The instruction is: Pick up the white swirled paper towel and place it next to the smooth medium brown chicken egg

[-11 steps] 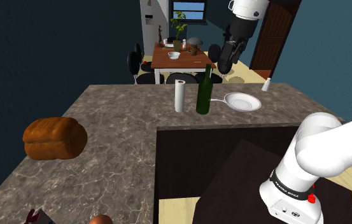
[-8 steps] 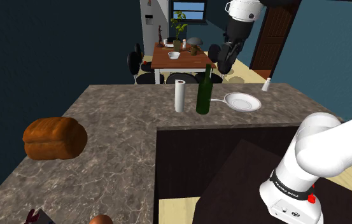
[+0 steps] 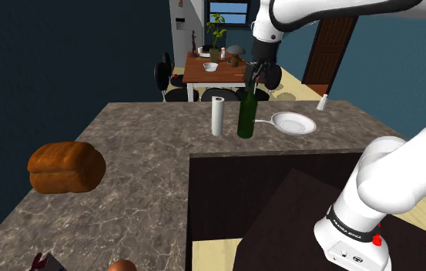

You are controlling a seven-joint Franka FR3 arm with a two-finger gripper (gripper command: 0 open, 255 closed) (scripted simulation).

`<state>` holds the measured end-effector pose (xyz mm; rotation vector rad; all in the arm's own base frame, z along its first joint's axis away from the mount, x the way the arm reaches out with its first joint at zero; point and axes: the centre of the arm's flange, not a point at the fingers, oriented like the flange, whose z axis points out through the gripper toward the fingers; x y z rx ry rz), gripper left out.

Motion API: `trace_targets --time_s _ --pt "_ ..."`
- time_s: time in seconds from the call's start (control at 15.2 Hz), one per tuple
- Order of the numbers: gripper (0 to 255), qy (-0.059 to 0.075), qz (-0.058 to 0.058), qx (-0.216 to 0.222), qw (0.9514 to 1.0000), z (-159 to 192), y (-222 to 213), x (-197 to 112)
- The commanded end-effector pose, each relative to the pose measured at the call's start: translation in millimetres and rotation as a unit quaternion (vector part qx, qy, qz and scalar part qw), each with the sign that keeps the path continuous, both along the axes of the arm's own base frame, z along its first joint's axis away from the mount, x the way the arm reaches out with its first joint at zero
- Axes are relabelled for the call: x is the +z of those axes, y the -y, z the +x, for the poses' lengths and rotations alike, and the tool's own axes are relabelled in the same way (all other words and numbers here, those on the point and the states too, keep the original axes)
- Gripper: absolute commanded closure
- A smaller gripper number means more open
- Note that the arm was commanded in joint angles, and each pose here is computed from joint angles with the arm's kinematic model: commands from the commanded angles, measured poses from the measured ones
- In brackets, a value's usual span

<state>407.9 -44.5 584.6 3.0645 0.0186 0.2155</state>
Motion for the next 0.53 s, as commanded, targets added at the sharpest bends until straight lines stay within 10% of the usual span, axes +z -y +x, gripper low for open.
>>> trace_targets --time_s 0.0,0.46 --pt "0 -0.001 0.0 -0.001 1.0 25 11 -13" --pt "0 -0.007 0.0 -0.005 1.0 100 45 -57"
